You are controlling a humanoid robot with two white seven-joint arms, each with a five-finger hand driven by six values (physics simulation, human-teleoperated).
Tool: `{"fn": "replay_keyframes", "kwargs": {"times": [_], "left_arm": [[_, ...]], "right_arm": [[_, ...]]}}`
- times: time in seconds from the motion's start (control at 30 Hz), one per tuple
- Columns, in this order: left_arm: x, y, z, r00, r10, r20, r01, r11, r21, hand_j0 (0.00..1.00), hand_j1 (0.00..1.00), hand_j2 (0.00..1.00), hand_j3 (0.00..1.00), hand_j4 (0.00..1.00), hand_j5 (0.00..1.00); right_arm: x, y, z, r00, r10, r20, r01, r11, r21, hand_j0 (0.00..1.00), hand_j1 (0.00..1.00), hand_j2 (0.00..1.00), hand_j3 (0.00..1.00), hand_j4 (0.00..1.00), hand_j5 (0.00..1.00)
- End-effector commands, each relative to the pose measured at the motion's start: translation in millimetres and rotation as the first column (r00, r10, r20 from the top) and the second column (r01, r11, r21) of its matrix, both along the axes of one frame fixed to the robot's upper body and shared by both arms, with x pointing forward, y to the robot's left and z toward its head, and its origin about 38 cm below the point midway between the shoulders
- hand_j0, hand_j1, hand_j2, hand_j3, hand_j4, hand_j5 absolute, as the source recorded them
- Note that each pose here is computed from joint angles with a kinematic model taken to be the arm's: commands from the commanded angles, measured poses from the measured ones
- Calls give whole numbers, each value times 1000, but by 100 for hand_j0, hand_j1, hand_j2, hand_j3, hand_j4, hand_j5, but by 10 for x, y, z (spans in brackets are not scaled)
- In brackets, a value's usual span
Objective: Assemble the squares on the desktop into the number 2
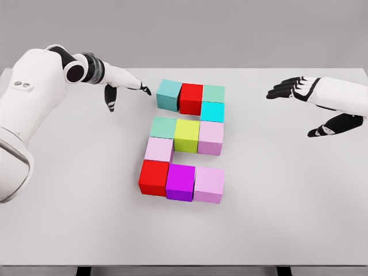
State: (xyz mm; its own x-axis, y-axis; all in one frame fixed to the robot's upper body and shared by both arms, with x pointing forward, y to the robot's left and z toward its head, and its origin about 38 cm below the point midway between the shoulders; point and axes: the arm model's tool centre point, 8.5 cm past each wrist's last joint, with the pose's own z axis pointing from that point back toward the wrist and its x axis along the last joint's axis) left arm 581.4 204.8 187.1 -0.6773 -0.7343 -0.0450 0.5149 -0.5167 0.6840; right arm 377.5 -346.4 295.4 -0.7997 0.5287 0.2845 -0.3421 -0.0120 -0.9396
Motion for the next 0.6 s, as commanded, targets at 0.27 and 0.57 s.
{"fn": "replay_keyframes", "kwargs": {"times": [0.27,0.57], "left_arm": [[4,5,11,1000,5,2,-5,1000,-8,100,100,100,100,100,100],[10,116,134,1000,18,17,-17,997,-71,100,100,100,100,100,100]], "right_arm": [[16,17,5,1000,0,0,0,1000,17,100,100,100,100,100,100],[12,39,22,1000,7,6,-7,1000,18,100,100,100,100,100,100]]}}
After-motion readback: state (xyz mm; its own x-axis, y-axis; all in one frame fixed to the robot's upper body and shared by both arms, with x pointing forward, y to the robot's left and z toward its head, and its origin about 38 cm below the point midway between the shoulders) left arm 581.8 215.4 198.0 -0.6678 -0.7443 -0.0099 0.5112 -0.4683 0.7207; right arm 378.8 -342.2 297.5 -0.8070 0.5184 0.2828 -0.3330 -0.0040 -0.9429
